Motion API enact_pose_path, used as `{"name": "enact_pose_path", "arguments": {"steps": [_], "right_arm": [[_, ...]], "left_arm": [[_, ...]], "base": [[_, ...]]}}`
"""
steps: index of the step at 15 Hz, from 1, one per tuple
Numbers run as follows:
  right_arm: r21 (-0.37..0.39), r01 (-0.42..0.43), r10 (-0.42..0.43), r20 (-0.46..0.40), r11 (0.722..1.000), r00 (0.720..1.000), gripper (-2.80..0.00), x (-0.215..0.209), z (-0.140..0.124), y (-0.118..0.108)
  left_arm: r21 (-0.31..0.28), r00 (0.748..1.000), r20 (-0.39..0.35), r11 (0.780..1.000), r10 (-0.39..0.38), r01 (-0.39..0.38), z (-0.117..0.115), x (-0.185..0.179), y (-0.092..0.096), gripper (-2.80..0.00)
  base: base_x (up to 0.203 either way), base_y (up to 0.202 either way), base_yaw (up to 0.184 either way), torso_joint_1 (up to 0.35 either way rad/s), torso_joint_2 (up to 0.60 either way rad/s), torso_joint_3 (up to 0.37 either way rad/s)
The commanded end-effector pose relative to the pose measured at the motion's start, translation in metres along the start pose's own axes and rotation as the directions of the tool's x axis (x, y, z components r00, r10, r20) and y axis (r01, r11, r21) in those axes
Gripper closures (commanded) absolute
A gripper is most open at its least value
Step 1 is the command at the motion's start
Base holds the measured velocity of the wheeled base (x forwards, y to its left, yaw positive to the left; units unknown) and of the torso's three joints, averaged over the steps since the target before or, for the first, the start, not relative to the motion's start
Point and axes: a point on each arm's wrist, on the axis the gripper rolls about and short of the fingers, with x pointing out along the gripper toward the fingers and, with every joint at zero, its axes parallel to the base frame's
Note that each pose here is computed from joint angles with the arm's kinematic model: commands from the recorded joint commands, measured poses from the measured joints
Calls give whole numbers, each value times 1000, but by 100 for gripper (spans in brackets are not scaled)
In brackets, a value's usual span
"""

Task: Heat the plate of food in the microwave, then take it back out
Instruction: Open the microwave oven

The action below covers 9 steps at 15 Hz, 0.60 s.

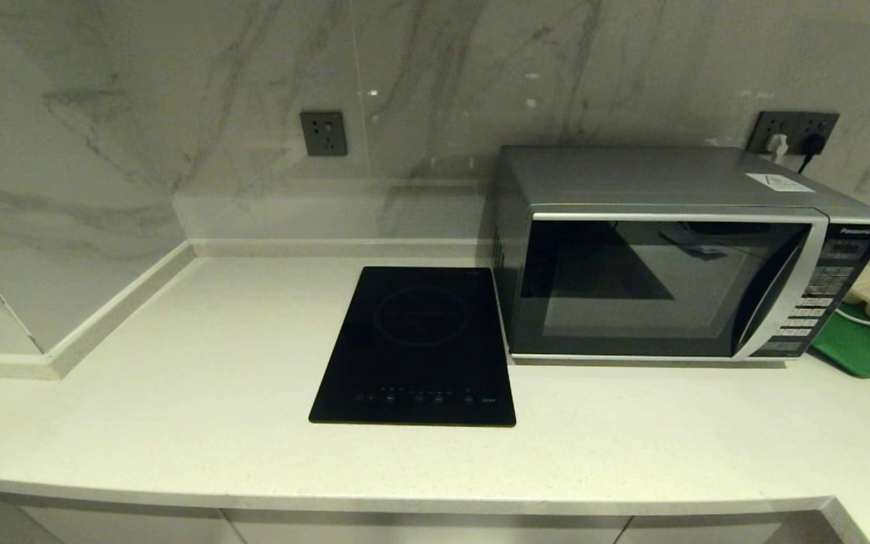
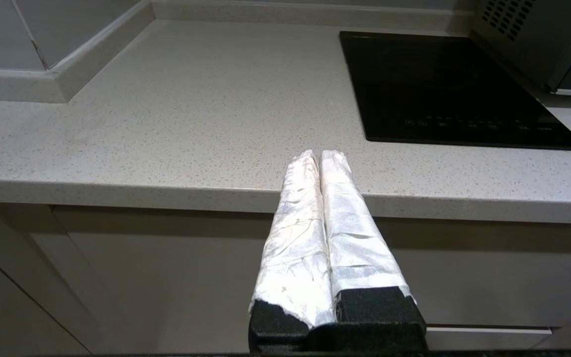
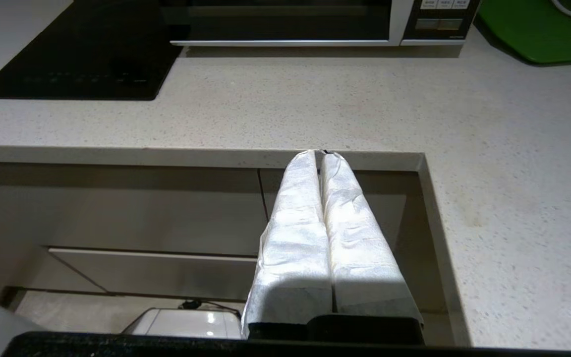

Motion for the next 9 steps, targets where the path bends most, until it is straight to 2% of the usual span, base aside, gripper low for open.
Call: {"name": "enact_pose_path", "arguments": {"steps": [1, 4, 6, 9], "right_arm": [[1, 8, -8, 18, 1000, 1000, 0, 24, -21, -3], [-7, 27, -26, 69, 1000, 997, 0, 50, -45, -6], [-19, 58, -54, 166, 998, 985, 0, 59, -49, -7], [-54, 64, -55, 159, 996, 986, 0, 60, -51, -7]], "left_arm": [[-1, 1000, 1, 1000, 1, -1, 0, 0, 0, 0], [-1, 1000, 1, 1000, 1, -1, 0, 0, 0, 0], [-1, 1000, 1, 1000, 1, -1, 0, 0, 0, 0], [-1, 1000, 1, 1000, 1, -1, 0, 0, 0, 0]], "base": [[0, 0, 0, 0, 0, 0], [0, 0, 0, 0, 0, 0], [0, 0, 0, 0, 0, 0], [0, 0, 0, 0, 0, 0]]}}
